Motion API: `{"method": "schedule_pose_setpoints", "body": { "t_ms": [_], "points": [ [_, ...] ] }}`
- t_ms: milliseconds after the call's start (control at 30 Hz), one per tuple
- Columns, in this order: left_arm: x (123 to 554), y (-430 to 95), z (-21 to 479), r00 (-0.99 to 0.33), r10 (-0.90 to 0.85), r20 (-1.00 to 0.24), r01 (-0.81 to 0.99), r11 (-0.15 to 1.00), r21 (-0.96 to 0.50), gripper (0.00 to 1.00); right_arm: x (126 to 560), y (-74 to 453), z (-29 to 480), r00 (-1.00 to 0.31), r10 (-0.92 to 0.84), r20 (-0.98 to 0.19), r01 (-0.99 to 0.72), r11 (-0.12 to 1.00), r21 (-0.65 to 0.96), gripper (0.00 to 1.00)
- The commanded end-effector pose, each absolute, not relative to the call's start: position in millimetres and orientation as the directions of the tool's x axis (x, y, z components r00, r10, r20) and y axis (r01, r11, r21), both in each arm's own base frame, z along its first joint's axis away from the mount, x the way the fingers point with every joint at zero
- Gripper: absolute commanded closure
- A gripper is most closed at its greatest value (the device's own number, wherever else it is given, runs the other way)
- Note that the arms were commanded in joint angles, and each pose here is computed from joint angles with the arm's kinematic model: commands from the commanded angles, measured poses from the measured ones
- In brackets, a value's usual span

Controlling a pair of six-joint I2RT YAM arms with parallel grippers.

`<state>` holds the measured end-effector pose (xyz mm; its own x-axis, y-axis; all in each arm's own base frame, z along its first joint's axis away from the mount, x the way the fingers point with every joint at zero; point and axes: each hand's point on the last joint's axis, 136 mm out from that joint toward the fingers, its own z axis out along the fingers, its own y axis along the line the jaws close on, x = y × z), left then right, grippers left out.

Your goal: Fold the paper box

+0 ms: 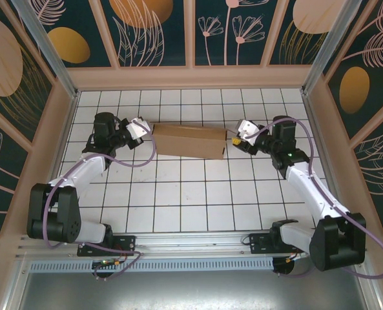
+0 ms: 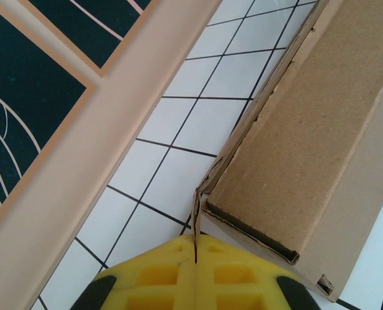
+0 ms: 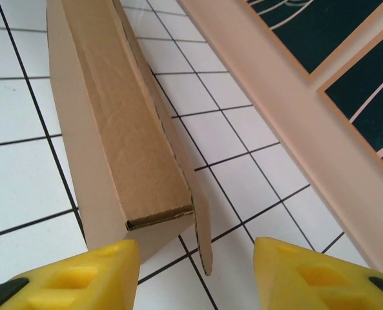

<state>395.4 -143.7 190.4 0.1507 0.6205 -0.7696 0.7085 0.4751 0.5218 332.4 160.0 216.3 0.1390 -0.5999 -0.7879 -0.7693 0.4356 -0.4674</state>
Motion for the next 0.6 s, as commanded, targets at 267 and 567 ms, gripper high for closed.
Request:
{"method": "schedule_pose_setpoints", "body": {
  "t_ms": [267, 567],
  "points": [
    [391, -144, 200, 0.180, 0.620, -0.763, 0.691, 0.473, 0.547, 1.00, 350, 172, 212, 0.177, -0.631, -0.756, -0.741, 0.420, -0.524, 0.61],
    [390, -143, 196, 0.178, 0.631, -0.755, 0.690, 0.467, 0.553, 1.00, 363, 176, 209, 0.177, -0.663, -0.727, -0.717, 0.419, -0.557, 0.71]
  ]
}}
